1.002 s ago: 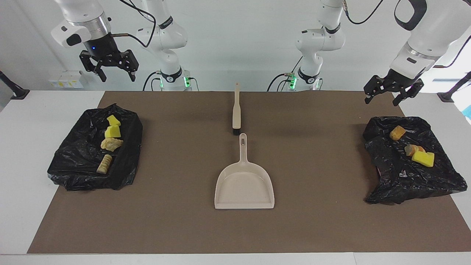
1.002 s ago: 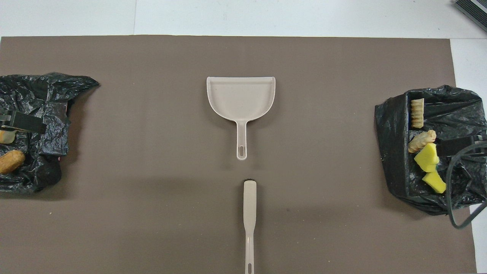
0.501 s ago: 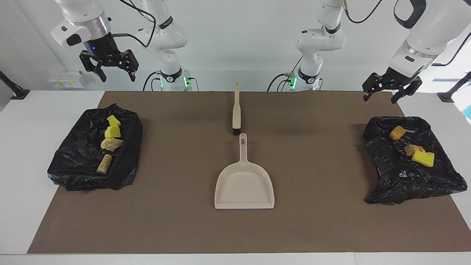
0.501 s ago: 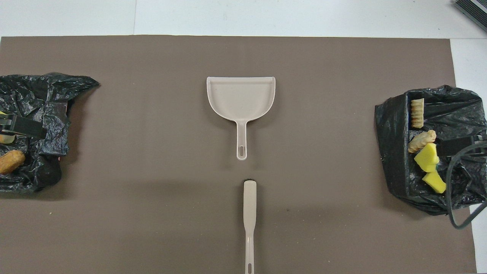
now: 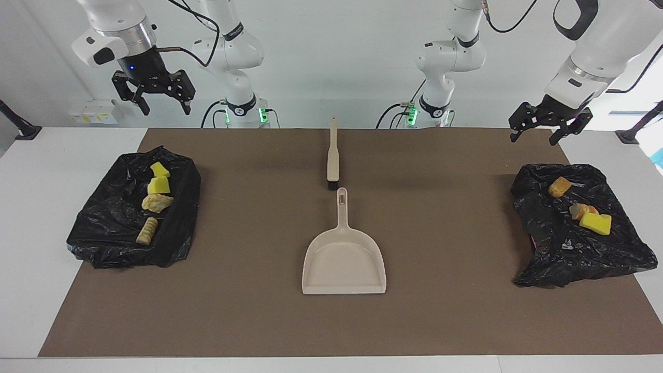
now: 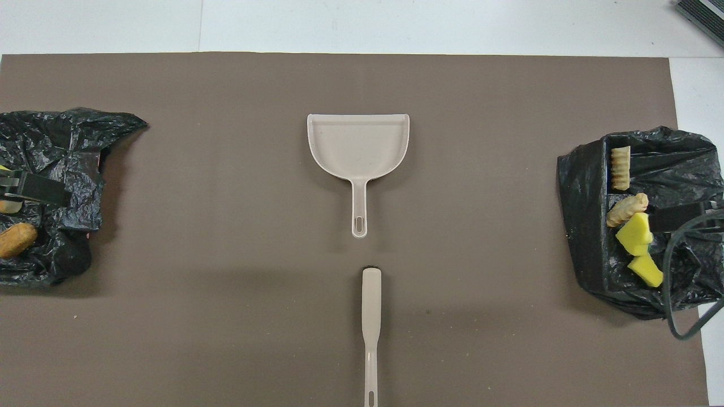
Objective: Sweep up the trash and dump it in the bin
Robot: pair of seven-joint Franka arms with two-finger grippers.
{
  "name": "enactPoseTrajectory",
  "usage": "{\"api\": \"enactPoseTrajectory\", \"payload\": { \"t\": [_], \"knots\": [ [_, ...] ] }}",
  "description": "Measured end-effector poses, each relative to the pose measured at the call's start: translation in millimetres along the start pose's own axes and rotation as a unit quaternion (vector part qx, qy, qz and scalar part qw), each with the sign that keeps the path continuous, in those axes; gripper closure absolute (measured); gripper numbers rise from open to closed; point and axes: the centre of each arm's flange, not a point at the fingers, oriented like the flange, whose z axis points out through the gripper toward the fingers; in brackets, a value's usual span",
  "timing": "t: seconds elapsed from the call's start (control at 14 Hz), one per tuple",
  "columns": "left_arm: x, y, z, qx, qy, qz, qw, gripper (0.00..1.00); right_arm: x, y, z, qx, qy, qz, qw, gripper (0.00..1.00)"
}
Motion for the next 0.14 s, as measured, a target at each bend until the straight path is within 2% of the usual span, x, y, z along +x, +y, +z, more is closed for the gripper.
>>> {"api": "enactPoseTrajectory", "payload": {
  "t": [0.14],
  "knots": [
    [0.0,0.1,0.0,0.000,0.000,0.000,1.000,0.00,0.0,0.0,0.0,0.000,0.000,0.000,1.000,0.00]
  ]
}}
